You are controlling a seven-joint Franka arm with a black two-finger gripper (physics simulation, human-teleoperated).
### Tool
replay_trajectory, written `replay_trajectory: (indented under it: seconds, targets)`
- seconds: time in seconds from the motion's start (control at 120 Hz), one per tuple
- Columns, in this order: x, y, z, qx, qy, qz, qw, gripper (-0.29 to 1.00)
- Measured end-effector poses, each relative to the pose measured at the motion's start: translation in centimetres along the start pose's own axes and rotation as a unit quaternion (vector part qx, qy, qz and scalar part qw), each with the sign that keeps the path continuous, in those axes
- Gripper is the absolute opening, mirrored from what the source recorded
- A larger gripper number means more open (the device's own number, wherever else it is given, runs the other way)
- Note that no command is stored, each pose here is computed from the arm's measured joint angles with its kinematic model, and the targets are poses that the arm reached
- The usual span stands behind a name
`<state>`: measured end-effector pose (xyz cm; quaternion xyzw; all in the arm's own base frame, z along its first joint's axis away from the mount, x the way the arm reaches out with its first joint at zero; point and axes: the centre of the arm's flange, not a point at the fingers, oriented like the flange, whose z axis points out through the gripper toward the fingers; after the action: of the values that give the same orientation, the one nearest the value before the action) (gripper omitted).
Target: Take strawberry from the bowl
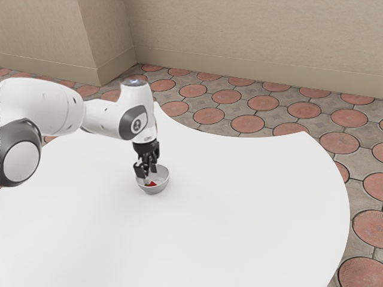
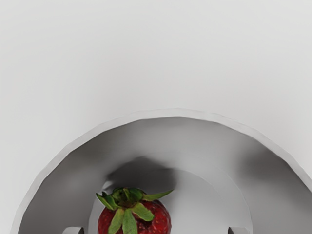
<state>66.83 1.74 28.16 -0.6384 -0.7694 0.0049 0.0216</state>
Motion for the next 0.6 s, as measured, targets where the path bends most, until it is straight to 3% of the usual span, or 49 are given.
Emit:
replay_trajectory:
  seconds: [0.6]
  targets:
    - [-0.6, 0.5, 1.2, -0.002, 0.0, -0.001, 1.0, 0.36]
